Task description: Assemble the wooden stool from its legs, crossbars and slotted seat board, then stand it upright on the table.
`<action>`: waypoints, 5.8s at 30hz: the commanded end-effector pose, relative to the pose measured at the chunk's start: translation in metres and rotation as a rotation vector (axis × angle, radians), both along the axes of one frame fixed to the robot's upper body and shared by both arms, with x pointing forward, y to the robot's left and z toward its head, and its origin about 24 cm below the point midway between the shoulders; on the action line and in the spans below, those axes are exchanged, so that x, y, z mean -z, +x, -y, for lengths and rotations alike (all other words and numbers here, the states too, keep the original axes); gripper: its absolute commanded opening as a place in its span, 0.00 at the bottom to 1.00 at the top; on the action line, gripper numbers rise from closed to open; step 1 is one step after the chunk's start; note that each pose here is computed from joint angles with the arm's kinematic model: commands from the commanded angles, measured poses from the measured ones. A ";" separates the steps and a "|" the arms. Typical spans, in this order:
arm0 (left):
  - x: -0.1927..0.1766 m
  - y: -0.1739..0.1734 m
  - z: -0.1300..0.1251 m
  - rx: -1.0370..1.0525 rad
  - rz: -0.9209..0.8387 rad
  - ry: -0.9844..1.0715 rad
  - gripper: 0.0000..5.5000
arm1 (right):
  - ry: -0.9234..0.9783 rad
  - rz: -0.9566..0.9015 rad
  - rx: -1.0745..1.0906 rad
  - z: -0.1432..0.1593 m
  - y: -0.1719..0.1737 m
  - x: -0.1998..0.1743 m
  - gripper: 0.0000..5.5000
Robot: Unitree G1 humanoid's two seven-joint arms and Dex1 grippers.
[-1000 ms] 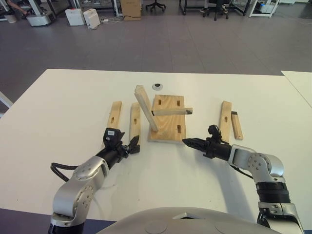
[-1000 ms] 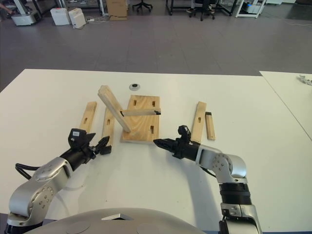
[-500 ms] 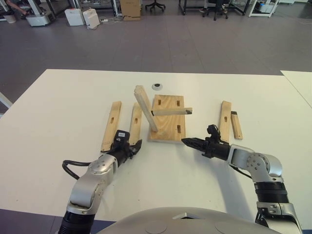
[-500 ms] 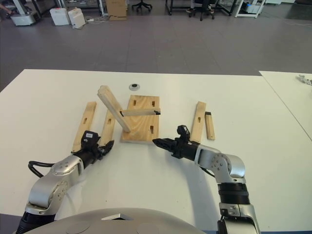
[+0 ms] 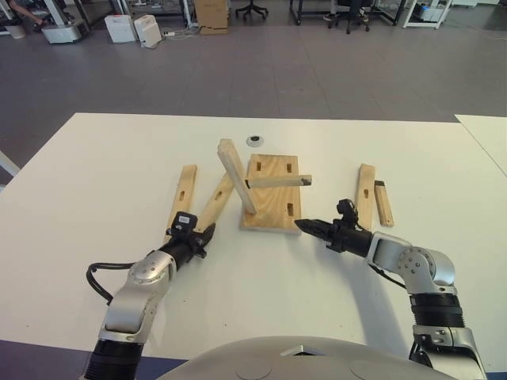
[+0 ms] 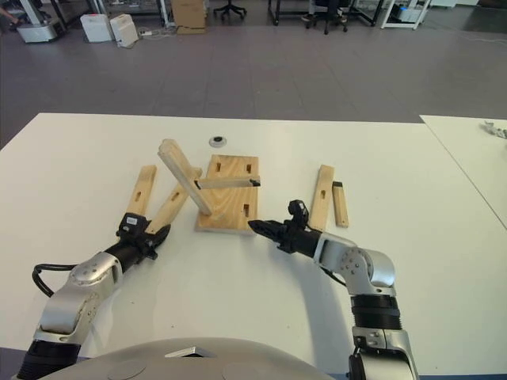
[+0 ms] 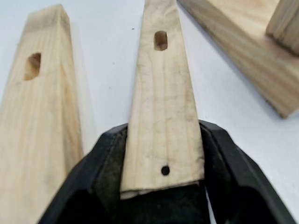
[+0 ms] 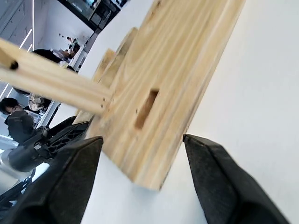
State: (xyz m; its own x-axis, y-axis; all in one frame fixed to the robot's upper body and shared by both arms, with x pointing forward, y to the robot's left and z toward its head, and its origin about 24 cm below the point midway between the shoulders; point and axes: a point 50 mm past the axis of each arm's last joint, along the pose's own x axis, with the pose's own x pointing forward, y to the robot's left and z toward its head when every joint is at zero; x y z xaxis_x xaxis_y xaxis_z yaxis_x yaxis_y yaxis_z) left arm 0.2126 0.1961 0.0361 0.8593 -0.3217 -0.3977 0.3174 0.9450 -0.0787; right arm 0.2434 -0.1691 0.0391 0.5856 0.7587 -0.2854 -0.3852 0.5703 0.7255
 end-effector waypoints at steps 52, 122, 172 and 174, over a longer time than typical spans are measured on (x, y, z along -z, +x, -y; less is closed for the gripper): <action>-0.220 0.058 -0.060 0.109 0.613 -0.672 0.59 | -0.091 0.969 0.075 0.032 0.076 -0.219 0.37; -0.106 0.028 -0.039 -0.333 0.410 -0.713 0.59 | -0.701 0.604 -1.197 -0.026 0.105 -0.146 0.37; -0.101 0.037 0.046 -0.193 0.343 -0.797 0.59 | -0.164 0.752 -0.888 -0.020 0.108 -0.244 0.69; -0.100 0.038 0.048 -0.188 0.340 -0.800 0.59 | -0.171 0.831 -0.782 -0.007 0.112 -0.260 0.69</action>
State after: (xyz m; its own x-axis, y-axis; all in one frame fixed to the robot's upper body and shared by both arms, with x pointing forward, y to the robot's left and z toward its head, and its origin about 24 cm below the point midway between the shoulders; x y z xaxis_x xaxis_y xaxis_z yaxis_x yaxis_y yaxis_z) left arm 0.2504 0.1516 0.1360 0.9570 -0.2280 0.1795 0.2885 0.6796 -0.6745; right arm 0.3530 -0.1520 0.2848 -0.0545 0.9780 -0.2013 -0.9959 -0.0385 0.0824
